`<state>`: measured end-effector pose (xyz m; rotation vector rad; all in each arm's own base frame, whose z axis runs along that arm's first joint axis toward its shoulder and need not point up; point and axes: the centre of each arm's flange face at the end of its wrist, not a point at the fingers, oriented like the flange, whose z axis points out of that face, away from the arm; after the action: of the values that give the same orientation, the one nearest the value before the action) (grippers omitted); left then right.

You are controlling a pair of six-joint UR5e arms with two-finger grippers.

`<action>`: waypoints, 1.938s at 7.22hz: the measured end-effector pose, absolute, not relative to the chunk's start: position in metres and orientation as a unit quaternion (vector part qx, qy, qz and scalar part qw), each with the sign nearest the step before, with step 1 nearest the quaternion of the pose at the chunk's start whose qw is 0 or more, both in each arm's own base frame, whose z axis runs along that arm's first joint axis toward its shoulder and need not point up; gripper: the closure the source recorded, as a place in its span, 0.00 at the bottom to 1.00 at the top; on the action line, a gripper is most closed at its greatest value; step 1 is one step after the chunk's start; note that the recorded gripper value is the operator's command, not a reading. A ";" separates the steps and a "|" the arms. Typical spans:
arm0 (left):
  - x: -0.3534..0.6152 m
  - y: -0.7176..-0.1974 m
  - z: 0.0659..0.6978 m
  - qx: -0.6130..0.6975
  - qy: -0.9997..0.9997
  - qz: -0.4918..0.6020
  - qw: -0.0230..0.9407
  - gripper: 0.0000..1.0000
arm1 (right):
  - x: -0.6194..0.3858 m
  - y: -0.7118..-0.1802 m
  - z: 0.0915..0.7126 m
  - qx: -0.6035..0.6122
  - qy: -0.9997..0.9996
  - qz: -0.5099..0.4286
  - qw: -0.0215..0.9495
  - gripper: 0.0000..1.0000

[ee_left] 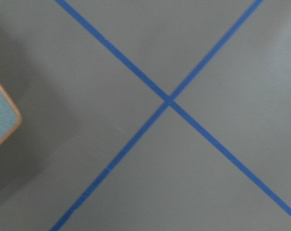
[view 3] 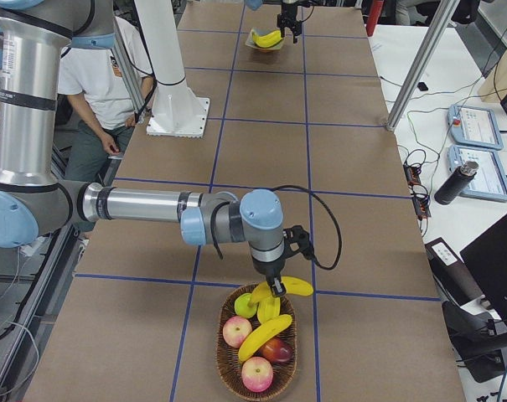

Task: Transfer all bananas from basket to plate

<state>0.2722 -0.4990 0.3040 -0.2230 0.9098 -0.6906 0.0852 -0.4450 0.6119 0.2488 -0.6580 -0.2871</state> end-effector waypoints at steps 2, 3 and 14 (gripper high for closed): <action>0.291 -0.520 0.267 -0.102 0.460 -0.333 0.816 0.01 | 0.050 -0.481 0.533 0.106 -0.415 -0.077 0.900 1.00; 0.299 -0.529 0.255 -0.109 0.486 -0.348 0.794 0.01 | 0.014 -0.495 0.490 0.089 -0.448 -0.052 0.888 1.00; 0.421 -0.536 0.102 -0.206 0.636 -0.325 0.668 0.03 | -0.349 -0.451 0.154 0.013 -0.634 -0.016 0.773 1.00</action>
<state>0.4212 -0.5355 0.1025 -0.4657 1.4354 -0.7331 -0.3493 -0.4508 0.1542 0.0283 -1.3732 -0.0345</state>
